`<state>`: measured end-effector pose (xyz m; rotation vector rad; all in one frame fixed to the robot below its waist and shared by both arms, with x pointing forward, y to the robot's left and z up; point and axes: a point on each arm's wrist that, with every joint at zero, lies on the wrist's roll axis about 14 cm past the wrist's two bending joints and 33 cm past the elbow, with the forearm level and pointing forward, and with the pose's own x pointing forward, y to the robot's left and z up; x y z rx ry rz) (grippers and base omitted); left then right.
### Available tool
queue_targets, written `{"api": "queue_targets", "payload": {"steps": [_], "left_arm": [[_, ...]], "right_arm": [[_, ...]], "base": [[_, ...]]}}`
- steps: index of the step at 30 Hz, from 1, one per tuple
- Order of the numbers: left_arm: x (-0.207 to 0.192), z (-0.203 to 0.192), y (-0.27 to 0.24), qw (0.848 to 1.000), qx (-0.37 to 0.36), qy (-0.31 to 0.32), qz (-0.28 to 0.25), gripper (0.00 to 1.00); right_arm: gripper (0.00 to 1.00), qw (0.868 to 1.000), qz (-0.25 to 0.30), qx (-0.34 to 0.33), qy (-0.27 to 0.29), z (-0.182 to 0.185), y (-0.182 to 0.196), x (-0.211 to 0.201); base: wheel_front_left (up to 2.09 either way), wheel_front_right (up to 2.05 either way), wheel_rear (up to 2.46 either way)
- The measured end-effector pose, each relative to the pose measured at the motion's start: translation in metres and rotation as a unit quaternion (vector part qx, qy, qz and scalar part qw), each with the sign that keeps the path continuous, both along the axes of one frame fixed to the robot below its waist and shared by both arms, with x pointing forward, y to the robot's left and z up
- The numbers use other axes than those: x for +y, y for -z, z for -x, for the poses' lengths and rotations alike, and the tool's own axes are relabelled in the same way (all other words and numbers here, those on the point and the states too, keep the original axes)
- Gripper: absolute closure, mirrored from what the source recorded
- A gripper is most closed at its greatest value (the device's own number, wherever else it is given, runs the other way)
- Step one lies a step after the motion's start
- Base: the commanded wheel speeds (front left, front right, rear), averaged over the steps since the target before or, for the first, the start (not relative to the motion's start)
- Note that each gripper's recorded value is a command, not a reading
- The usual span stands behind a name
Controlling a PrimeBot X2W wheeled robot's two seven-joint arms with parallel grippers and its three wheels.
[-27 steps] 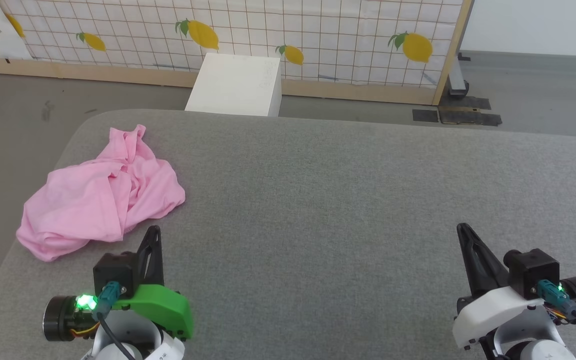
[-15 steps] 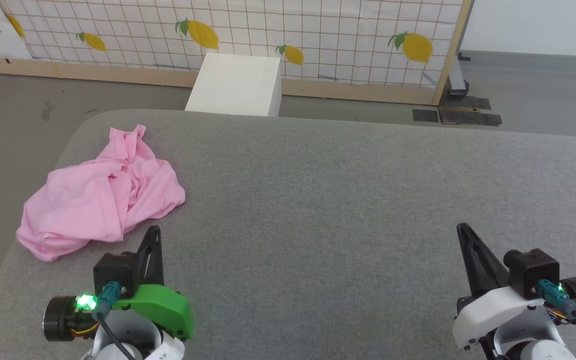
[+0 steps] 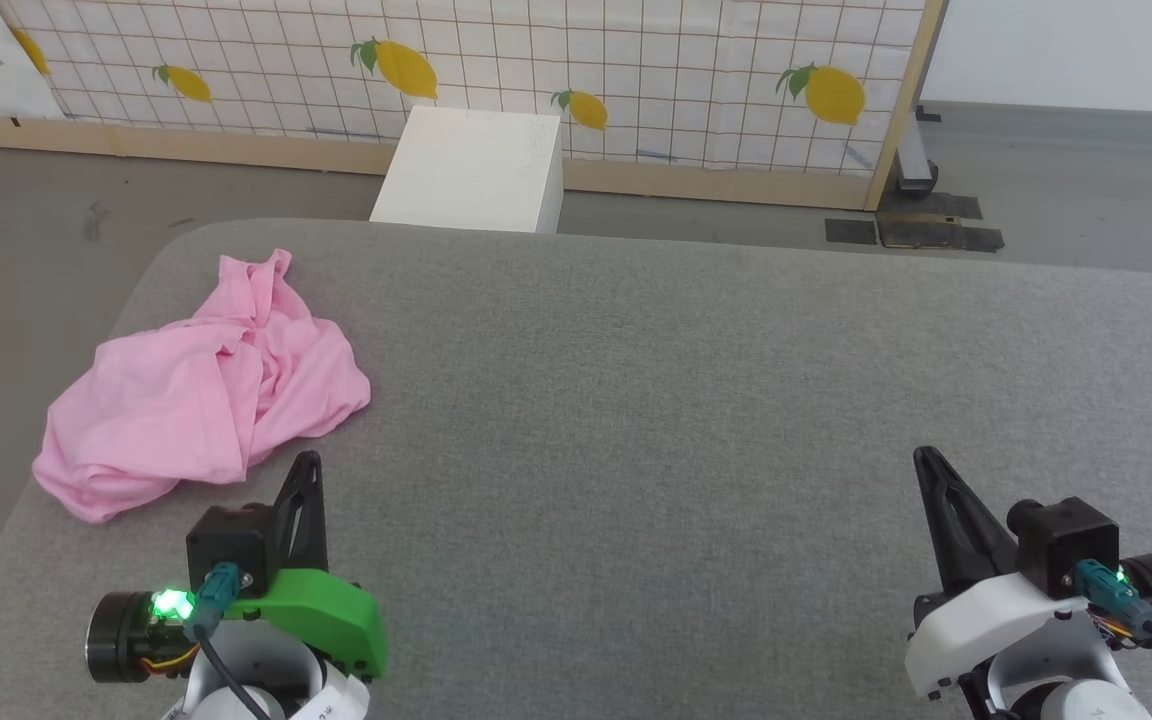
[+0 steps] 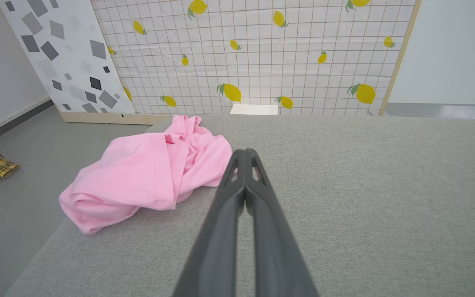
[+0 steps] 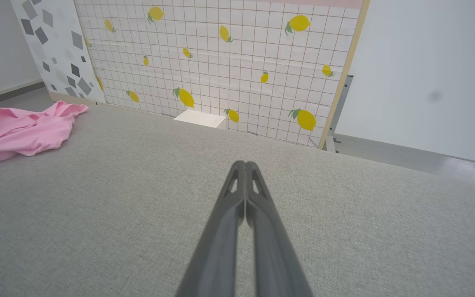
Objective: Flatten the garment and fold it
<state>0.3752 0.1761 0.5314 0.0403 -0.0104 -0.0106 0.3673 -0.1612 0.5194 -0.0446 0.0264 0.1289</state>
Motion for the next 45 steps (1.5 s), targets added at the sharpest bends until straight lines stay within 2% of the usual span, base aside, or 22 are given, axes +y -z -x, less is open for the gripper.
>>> {"api": "queue_targets", "payload": {"steps": [13, 14, 30, 45], "left_arm": [[0.0, 0.0, 0.0, 1.0, 0.0, 0.0, 0.0, 1.0], [0.0, 0.0, 0.0, 1.0, 0.0, 0.0, 0.0, 0.0], [-0.002, 0.002, 0.002, 1.0, -0.002, 0.001, 0.011, 0.0], [0.022, 0.016, 0.002, 0.999, -0.011, -0.042, 0.019, 0.0]], "right_arm": [[1.0, 1.0, 0.0, 0.0, 0.0, 0.0, 0.0, 0.0], [0.0, 1.0, 0.0, 0.0, 0.0, 0.0, 0.0, 0.0], [0.0, 1.0, -0.002, 0.0, -0.004, -0.001, 0.003, 0.002], [0.0, 0.999, -0.005, -0.008, -0.046, -0.013, 0.002, 0.03]], "base": [[0.0, 0.0, 0.0], [0.0, 0.0, 0.0], [0.0, 0.0, 0.0], [0.0, 0.0, 0.0]]}}
